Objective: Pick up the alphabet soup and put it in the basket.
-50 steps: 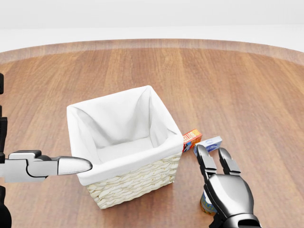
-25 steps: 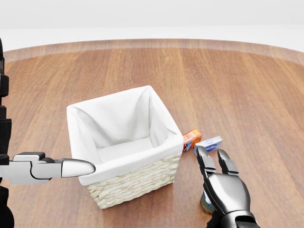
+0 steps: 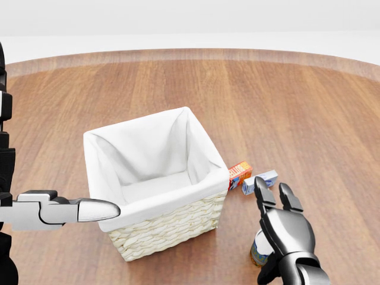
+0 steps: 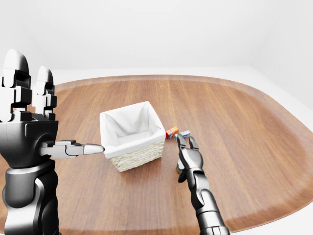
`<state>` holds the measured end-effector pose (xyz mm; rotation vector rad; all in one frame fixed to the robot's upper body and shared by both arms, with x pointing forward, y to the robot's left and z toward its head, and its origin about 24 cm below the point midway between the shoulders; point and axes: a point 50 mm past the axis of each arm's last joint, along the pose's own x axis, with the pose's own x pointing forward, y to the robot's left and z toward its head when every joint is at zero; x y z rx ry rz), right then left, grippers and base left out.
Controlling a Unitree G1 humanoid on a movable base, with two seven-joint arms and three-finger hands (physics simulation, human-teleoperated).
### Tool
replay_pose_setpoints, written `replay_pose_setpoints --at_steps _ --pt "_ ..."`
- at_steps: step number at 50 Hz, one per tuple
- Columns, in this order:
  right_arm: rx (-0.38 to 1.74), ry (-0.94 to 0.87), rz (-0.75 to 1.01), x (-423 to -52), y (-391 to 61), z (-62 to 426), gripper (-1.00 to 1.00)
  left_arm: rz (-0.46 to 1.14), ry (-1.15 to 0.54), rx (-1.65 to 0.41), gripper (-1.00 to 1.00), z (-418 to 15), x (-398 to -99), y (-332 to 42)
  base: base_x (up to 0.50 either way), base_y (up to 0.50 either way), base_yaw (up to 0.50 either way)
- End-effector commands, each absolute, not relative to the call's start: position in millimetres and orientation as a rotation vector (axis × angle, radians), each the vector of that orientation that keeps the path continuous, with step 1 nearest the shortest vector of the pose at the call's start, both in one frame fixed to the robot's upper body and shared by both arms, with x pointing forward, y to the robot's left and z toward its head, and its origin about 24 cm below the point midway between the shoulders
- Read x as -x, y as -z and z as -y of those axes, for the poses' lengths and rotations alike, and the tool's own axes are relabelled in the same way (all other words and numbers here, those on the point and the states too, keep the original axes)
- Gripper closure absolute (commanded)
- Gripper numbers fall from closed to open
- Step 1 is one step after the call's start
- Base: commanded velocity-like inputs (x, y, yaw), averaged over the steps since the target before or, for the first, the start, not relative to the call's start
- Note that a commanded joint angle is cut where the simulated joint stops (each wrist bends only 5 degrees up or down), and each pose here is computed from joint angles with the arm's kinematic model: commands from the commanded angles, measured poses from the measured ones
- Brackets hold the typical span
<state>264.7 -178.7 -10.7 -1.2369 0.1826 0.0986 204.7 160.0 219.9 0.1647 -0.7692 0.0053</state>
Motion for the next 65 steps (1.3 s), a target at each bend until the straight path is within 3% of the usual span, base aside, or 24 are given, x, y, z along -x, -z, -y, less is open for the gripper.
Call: replay_pose_setpoints --at_steps 1,41,51,65 --pt "1.239 -0.079 -0.198 -271 13 185 -1.0 0.771 -0.002 -0.162 -1.0 -159 -206 -220 0.0 0.0 0.0" --pt "1.268 -0.046 -0.245 -285 38 204 -1.0 0.771 -0.006 -0.151 -1.0 -159 -205 -220 0.0 0.0 0.0" --pt "1.312 0.005 -0.349 -279 57 221 -1.0 0.769 -0.004 -0.155 -1.0 -159 -206 -220 0.0 0.0 0.0" --pt "1.308 -0.008 -0.284 -288 49 210 -1.0 0.775 0.008 -0.156 -1.0 -157 -204 -221 0.0 0.0 0.0"
